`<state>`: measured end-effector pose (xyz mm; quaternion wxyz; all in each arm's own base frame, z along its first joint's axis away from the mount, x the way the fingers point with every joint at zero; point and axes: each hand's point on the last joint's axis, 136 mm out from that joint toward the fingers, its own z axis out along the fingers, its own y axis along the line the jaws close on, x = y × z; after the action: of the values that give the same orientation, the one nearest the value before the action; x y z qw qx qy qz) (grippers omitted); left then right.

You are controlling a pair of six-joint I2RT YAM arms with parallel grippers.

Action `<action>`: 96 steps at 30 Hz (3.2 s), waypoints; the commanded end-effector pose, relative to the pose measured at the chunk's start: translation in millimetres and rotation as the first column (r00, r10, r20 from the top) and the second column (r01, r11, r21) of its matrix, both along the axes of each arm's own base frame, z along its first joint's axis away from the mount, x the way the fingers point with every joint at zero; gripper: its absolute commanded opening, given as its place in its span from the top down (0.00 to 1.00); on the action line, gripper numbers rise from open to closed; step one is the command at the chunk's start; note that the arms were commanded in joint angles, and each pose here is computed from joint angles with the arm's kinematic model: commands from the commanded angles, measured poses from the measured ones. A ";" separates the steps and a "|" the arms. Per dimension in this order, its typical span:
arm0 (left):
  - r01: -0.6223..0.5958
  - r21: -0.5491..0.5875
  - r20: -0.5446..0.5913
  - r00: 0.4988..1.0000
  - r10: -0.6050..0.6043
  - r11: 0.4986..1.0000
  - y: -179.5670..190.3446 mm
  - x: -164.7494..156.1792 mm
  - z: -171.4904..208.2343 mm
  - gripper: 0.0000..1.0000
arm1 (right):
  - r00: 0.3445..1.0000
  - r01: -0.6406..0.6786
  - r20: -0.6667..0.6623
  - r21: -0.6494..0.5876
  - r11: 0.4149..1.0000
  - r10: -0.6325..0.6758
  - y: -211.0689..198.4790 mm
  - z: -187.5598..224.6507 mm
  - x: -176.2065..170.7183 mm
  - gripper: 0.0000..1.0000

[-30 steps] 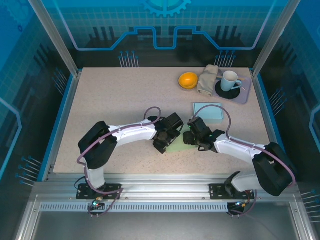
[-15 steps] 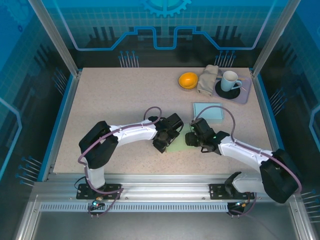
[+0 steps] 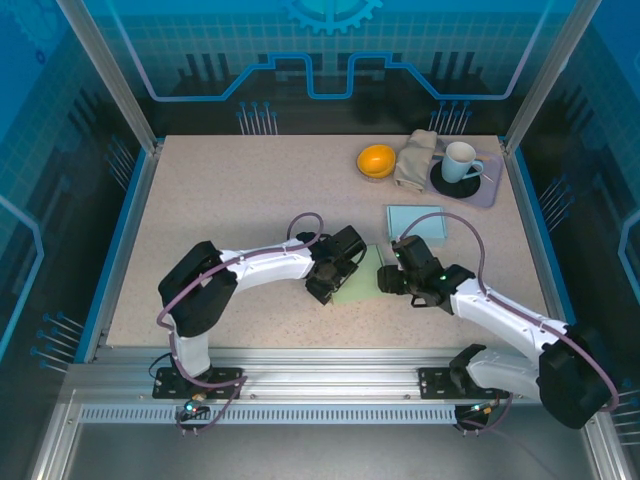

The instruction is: Fold the paper box

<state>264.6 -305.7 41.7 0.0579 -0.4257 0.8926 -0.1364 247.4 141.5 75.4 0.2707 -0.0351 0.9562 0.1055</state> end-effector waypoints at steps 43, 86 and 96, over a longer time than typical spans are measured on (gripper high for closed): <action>-0.014 0.116 -0.060 0.998 0.021 0.993 24.3 -5.0 -29.5 0.27 | 0.985 0.010 -0.171 0.269 0.963 0.037 31.1 -18.7 -12.3 0.59; -0.014 0.123 -0.105 0.994 0.027 0.992 28.6 -13.7 -45.6 0.28 | 0.993 0.079 0.068 0.191 0.978 -0.093 -8.0 -69.6 -2.1 0.63; -0.003 0.126 -0.115 0.993 0.017 0.992 30.1 -16.7 -46.7 0.28 | 0.991 0.031 0.123 0.210 0.977 -0.058 6.5 -61.7 17.3 0.59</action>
<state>280.4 -306.4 37.9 0.0686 -0.4364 0.8846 -0.1496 267.3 155.0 26.2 0.3523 0.0092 0.9090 0.2223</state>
